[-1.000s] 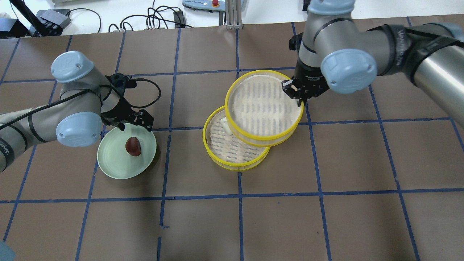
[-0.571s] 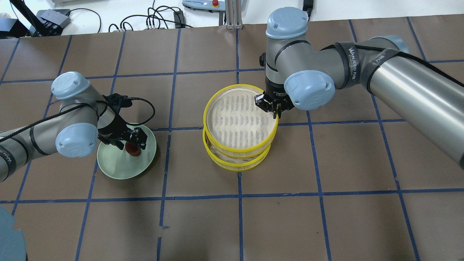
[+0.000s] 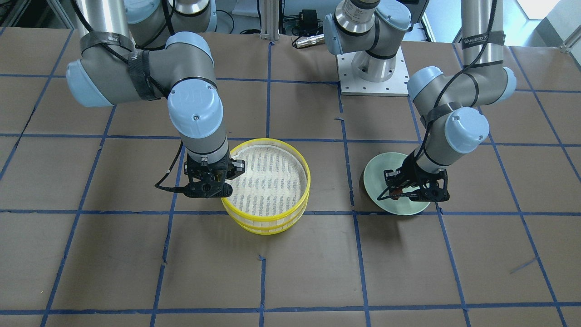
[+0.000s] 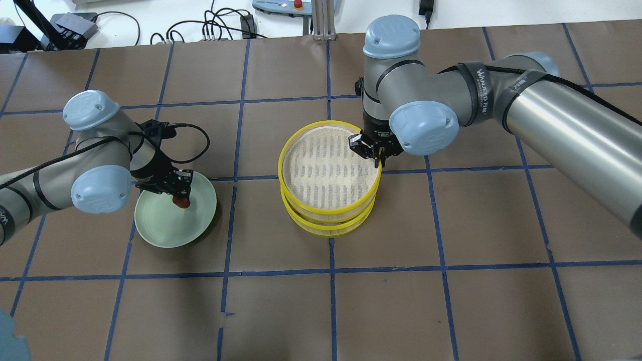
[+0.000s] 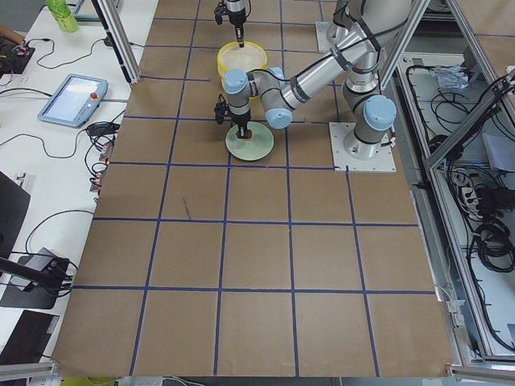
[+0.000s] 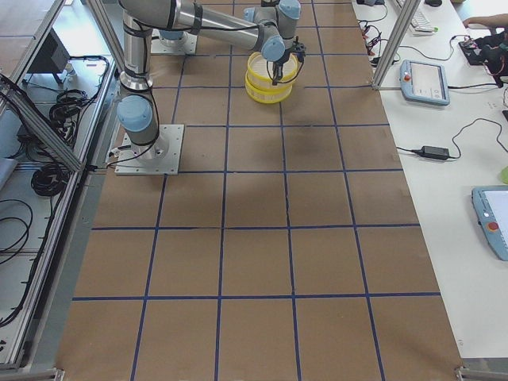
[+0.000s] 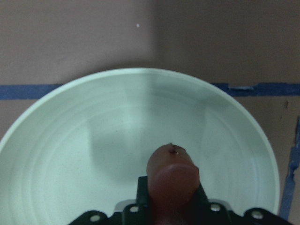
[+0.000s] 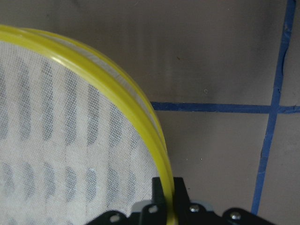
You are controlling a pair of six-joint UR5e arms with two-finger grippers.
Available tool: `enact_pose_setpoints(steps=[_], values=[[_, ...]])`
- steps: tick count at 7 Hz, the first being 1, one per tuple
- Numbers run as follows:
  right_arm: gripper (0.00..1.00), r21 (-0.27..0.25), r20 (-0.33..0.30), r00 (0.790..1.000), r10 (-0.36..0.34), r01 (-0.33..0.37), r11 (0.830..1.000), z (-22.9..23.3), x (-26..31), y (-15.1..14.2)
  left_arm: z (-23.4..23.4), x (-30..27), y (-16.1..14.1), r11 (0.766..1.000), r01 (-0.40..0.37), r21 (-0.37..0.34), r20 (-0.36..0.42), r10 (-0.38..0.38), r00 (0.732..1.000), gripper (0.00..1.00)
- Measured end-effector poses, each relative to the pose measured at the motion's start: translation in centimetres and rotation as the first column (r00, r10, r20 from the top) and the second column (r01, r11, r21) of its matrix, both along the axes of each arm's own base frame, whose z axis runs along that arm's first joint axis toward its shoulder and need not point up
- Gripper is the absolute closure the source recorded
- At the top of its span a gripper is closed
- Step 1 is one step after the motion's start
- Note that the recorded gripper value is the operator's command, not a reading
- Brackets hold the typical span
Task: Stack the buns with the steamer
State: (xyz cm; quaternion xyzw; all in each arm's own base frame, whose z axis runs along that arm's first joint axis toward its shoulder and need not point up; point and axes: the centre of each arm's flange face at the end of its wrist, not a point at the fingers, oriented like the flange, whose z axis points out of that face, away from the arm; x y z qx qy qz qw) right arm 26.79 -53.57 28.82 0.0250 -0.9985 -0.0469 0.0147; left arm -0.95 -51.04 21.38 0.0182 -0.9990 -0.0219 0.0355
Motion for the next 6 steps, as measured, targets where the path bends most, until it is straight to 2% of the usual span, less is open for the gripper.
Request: enact_pose_setpoints(steps=[2,5,6], values=[[0.99,0.003,0.002,1.0,0.0,0.0,1.0,-0.1,0.1,0.1,4.8,-0.3,-0.5,0.998,-0.016,-0.056,0.02,0.017,1.0,1.0],[0.96,0.008,0.001,1.0,0.007,-0.007,1.0,-0.6,0.5,0.4,13.1,-2.2,-1.9,0.999,-0.004,-0.044,0.048,0.007,0.999,1.0],[0.71,0.008,0.001,1.0,0.008,-0.008,1.0,-0.8,0.5,0.5,15.2,-3.7,-2.3,0.999,-0.01,-0.041,0.049,0.012,0.999,0.99]])
